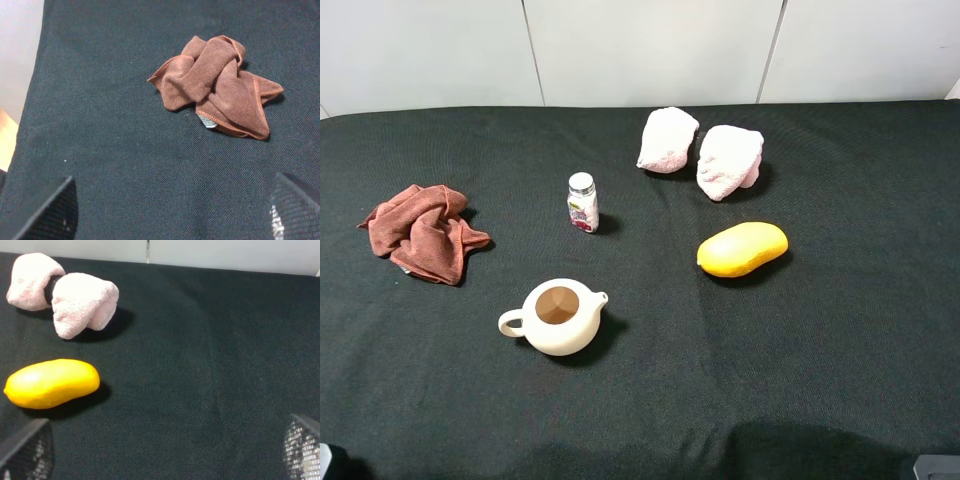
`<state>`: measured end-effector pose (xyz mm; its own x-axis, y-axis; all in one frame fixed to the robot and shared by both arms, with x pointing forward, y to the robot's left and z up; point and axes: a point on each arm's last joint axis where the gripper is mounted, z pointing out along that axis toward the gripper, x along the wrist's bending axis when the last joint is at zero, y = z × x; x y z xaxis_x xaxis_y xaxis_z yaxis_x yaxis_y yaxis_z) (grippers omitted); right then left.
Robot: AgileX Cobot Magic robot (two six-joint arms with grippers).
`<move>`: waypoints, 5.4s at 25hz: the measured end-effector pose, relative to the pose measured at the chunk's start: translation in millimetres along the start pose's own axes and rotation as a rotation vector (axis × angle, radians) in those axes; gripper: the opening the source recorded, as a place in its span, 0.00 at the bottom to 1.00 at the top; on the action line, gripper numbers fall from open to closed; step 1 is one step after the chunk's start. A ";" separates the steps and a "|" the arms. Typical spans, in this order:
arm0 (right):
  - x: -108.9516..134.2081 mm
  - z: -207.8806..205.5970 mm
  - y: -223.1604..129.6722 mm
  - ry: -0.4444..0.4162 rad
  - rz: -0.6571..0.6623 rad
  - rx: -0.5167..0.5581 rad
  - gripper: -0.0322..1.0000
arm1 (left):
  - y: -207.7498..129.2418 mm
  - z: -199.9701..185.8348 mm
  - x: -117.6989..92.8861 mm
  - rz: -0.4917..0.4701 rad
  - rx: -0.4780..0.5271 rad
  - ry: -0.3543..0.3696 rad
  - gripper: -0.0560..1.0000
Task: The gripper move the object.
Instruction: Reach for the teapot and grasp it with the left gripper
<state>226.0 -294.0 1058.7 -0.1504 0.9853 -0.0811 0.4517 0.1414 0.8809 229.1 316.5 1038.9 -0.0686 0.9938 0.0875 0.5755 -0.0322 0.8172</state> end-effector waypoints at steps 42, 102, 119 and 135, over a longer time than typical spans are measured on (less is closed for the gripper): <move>0.0 0.0 0.1 0.000 0.000 -0.001 0.70 | 86.7 84.5 -15.2 0.085 0.451 -0.013 0.77; 0.0 0.0 0.1 0.000 0.000 -0.001 0.70 | 84.4 200.3 -183.2 0.639 0.665 -0.401 0.77; 0.0 0.0 -0.1 0.000 0.000 0.001 0.70 | 54.4 208.4 -220.3 0.717 0.714 -0.458 0.77; 0.0 0.0 0.0 0.000 0.000 0.000 0.70 | 56.8 210.7 -235.2 0.711 0.683 -0.478 0.77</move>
<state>226.0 -294.0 1058.7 -0.1504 0.9853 -0.0811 0.4517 0.1414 0.8809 449.5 103.3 944.8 0.6961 0.7151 0.0634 0.6991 -0.6953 0.1669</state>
